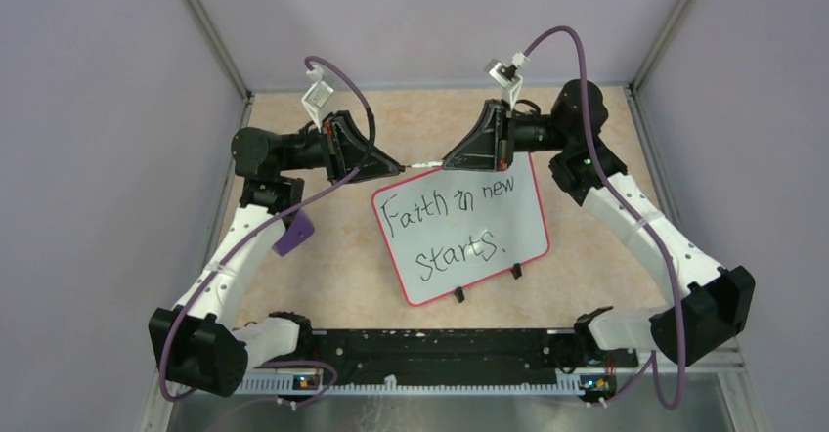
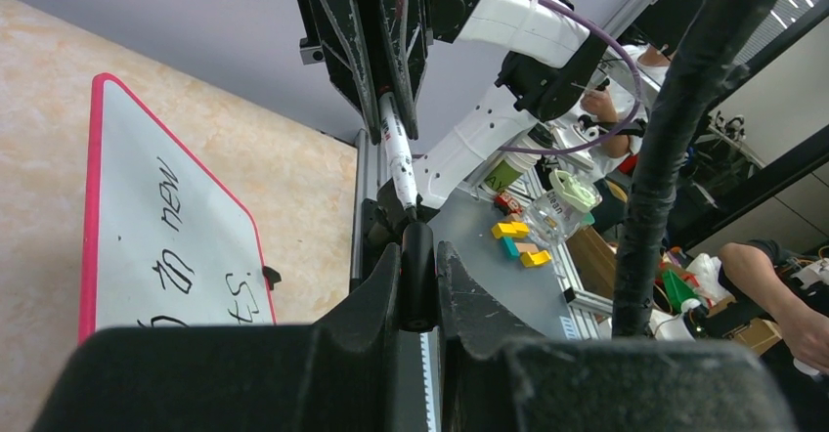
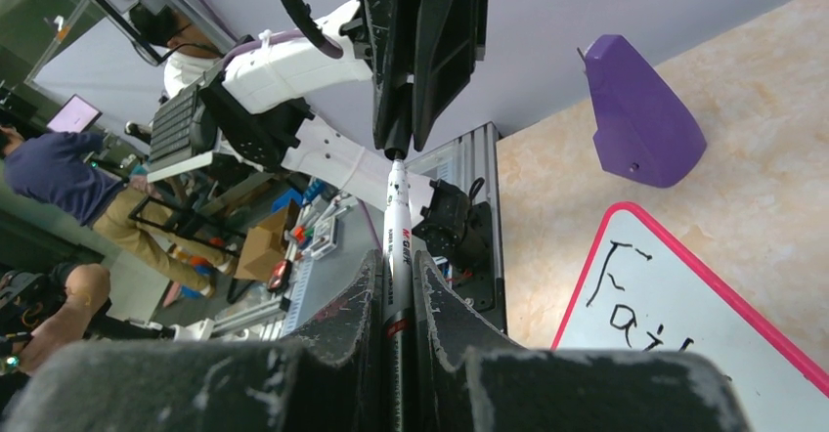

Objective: Write a sentence on the whiteboard
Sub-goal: Insert the whiteboard marker without the cap into the pen cap.

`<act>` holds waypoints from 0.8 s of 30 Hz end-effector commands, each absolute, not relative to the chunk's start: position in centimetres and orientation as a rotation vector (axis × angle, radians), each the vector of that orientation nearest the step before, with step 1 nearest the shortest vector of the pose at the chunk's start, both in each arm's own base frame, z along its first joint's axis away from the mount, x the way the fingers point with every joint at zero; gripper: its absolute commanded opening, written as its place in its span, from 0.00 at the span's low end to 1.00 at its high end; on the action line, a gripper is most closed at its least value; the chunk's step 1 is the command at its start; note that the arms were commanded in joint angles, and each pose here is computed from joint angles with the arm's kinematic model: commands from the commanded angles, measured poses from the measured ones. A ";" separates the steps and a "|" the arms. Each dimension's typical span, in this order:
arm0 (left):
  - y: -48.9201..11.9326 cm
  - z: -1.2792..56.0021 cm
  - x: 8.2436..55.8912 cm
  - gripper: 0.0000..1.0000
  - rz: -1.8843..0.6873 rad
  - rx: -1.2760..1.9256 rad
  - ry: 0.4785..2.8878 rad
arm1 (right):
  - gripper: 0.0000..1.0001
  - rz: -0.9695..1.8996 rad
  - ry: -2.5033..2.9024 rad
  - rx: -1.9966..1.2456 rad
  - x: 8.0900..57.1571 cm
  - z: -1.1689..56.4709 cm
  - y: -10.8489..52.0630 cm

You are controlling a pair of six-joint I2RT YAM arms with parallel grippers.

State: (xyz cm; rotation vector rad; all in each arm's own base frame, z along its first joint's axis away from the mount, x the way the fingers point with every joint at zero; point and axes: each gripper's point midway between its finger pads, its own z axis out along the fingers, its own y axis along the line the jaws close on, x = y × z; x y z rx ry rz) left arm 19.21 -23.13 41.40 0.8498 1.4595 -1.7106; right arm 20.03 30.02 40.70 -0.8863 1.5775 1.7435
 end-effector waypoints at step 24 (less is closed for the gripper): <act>-23.4 42.1 18.8 0.00 -1.698 0.863 1.414 | 0.00 1.708 1.475 -0.961 19.2 43.2 30.5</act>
